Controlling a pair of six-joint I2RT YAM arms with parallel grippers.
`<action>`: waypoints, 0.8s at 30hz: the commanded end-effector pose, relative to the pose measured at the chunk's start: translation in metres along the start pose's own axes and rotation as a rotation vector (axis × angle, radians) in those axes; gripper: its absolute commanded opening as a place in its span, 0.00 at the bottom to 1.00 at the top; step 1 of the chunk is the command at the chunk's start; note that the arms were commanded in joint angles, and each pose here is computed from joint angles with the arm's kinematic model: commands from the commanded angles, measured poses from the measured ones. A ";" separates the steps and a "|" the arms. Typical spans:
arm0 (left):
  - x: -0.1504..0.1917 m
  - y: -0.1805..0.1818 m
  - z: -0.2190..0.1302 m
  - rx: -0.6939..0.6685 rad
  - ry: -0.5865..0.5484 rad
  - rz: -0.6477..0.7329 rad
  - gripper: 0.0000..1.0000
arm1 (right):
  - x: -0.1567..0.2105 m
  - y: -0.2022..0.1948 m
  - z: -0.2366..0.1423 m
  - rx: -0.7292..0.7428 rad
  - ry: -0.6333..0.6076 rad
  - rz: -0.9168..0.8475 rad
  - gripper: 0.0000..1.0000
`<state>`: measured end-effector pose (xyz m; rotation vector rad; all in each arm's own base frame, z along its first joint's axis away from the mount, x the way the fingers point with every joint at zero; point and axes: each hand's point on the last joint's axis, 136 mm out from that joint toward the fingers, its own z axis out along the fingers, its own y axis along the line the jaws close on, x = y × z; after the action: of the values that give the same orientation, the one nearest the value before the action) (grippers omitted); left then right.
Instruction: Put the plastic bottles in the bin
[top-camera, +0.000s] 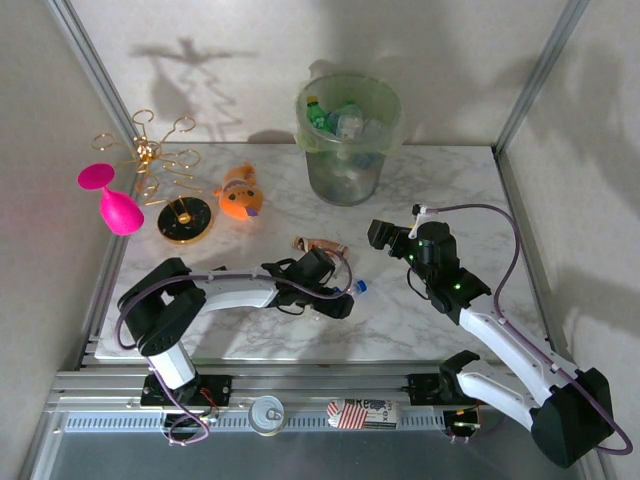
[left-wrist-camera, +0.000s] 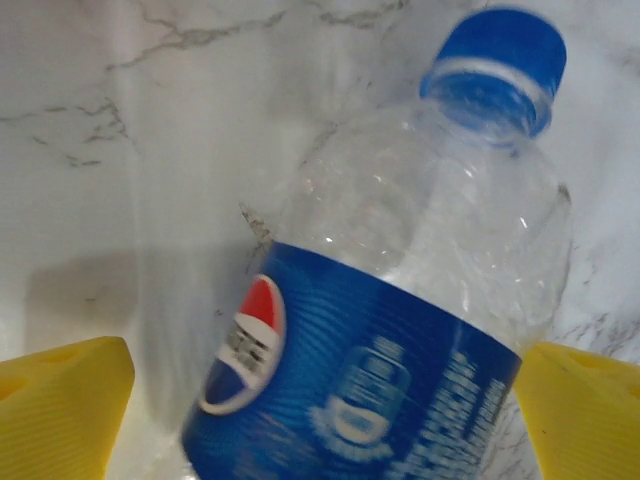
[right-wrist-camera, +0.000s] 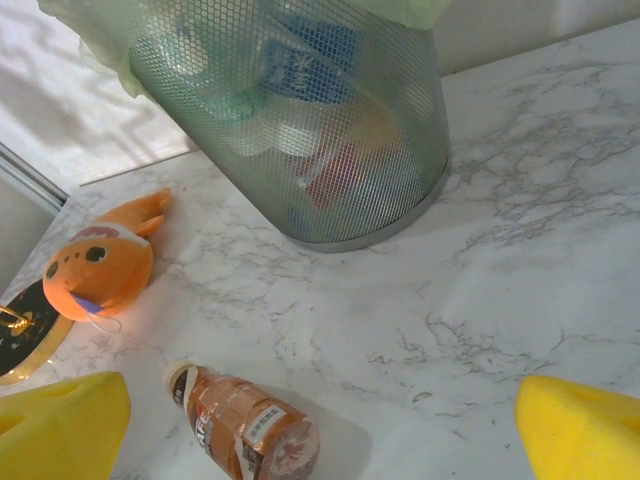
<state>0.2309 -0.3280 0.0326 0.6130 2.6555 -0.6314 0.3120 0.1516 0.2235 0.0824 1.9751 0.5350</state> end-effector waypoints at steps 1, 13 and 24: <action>0.000 0.003 0.006 -0.051 0.021 0.056 0.92 | -0.003 -0.002 -0.003 0.018 -0.021 -0.011 0.99; -0.009 -0.002 0.005 -0.071 -0.019 0.084 0.56 | 0.001 -0.008 -0.004 0.032 -0.021 -0.005 0.99; -0.041 -0.019 -0.032 -0.032 -0.159 0.067 0.34 | 0.006 -0.017 -0.006 0.046 -0.025 0.028 0.99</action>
<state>0.2390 -0.3345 0.0501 0.6654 2.5761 -0.5628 0.3061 0.1424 0.2109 0.1068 1.9869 0.5096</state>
